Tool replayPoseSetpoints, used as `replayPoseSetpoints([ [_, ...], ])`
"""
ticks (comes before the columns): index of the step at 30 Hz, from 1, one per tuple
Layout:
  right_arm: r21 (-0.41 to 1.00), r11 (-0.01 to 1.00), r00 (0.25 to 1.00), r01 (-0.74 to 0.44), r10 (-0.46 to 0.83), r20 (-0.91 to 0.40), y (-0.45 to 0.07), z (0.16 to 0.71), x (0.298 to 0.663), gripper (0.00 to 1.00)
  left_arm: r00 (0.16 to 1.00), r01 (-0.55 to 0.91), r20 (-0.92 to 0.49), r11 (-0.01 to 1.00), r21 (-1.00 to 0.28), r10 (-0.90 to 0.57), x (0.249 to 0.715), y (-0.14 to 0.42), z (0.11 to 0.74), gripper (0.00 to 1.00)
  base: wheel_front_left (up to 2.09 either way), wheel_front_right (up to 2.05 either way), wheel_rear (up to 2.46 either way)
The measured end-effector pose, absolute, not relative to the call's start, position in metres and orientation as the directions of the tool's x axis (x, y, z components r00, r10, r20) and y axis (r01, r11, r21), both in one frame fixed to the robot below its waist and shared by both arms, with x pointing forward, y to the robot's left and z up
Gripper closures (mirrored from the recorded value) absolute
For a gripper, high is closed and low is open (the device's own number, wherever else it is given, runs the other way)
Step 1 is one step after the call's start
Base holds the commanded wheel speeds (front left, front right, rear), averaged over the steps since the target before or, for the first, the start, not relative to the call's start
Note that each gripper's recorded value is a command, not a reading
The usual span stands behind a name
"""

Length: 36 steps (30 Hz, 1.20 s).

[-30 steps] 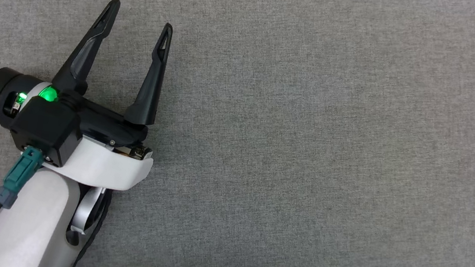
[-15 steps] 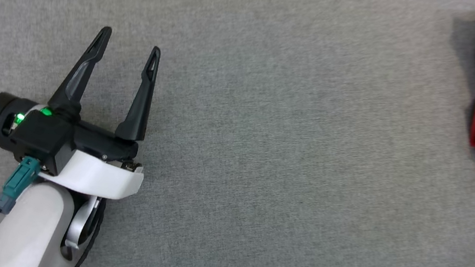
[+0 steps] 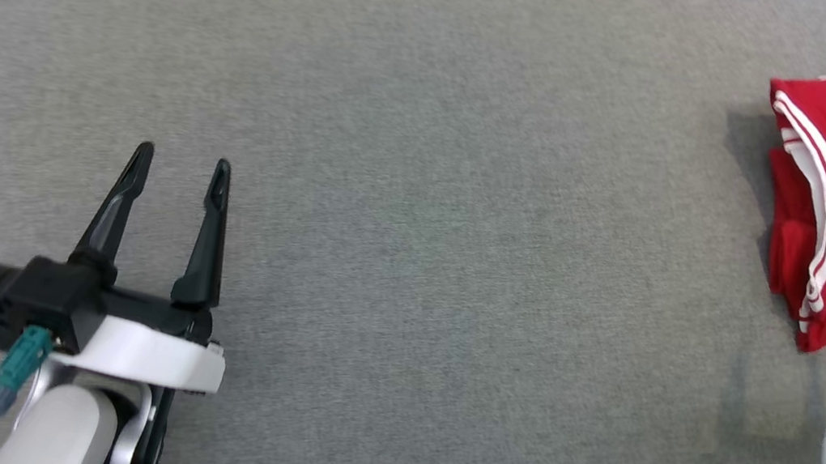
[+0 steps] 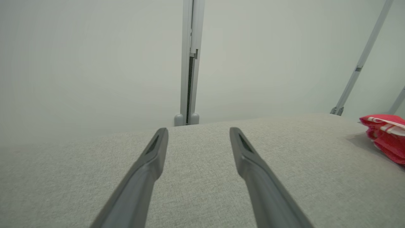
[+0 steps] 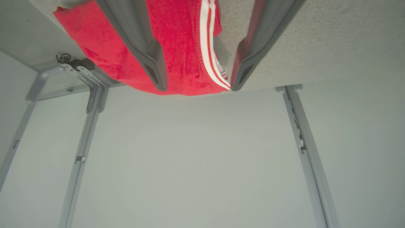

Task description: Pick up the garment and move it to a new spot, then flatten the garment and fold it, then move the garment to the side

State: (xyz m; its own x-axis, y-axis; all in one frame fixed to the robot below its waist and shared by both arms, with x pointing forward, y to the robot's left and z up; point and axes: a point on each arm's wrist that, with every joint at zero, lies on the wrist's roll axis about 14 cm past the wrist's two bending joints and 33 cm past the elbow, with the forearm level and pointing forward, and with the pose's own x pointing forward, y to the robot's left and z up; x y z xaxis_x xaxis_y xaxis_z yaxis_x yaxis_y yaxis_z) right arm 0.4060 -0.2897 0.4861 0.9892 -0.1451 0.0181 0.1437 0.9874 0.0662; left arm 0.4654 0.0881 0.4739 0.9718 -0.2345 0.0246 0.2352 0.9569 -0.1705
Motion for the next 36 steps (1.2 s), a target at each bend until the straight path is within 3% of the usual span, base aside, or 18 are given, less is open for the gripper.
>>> replayPoseSetpoints([
  [15,0.081,0.992,0.995,-0.100,0.097,0.034,-0.195,0.518,0.390,0.00,0.999,0.035,-0.016,0.992,-0.121,-0.037,0.392,0.162,0.482,0.00,0.00,0.00,0.00],
  [28,0.081,0.987,0.990,-0.138,0.137,0.020,-0.179,0.531,0.343,0.00,1.000,-0.006,-0.021,0.996,-0.091,0.004,0.337,0.183,0.492,0.00,0.00,0.00,0.00],
  [36,0.081,0.988,0.992,-0.129,0.128,0.025,-0.180,0.536,0.328,0.00,1.000,-0.002,-0.018,0.996,-0.089,0.000,0.327,0.184,0.496,0.00,0.00,0.00,0.00],
])
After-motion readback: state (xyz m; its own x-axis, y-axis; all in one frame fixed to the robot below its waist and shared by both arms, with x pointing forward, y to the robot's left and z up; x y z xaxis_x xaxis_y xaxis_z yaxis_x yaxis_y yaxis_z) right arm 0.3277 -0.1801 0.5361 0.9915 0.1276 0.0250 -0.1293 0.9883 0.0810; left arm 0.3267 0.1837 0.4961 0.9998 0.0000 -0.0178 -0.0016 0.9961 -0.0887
